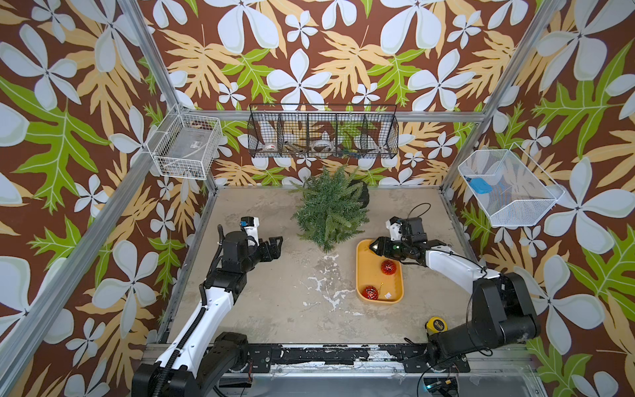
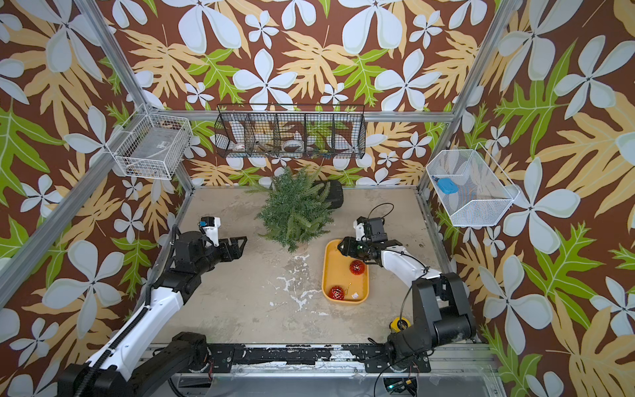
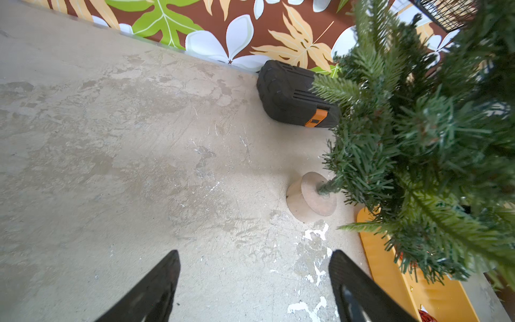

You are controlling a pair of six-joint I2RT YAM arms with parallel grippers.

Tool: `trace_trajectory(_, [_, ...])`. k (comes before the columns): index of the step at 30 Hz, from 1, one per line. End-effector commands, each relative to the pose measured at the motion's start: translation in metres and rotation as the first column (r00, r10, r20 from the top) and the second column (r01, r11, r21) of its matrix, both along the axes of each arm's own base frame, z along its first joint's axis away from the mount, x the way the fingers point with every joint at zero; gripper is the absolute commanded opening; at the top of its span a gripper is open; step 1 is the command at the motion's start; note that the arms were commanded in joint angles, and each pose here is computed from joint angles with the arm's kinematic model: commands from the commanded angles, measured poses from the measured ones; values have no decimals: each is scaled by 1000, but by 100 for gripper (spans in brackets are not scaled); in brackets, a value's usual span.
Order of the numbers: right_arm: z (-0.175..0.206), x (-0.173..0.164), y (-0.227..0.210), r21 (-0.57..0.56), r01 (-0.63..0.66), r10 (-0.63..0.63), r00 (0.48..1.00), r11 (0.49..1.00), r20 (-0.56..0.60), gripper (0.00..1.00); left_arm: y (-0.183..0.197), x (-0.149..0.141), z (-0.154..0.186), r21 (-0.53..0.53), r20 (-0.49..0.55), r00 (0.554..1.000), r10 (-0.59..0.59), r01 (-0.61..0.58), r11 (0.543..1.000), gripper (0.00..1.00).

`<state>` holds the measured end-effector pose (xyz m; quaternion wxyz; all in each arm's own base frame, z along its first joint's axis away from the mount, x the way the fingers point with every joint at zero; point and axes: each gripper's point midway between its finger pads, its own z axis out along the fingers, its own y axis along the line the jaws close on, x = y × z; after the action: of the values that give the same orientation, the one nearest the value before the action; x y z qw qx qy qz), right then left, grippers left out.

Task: Decorate the small christmas tree with ornaments
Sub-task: Pick up an ornament from the container.

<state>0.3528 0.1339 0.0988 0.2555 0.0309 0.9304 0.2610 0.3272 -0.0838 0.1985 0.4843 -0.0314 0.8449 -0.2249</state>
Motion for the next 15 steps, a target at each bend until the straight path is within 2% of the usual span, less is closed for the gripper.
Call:
trace_trajectory(1, [9, -17, -4, -27, -25, 25, 1000, 999, 0, 59, -4, -2, 8, 0, 24, 999, -32, 32, 999, 86])
trace_trajectory(8, [56, -45, -6, -27, -77, 79, 993, 997, 85, 57, -15, -12, 27, -15, 117, 988, -104, 106, 994, 86])
trace_trajectory(12, [99, -55, -5, -17, -101, 102, 979, 995, 176, 56, -14, -18, 49, -18, 191, 977, -99, 105, 994, 85])
trace_trajectory(15, [137, -57, -7, -17, -93, 95, 966, 995, 241, 54, -10, -24, 71, -9, 282, 956, -85, 92, 996, 85])
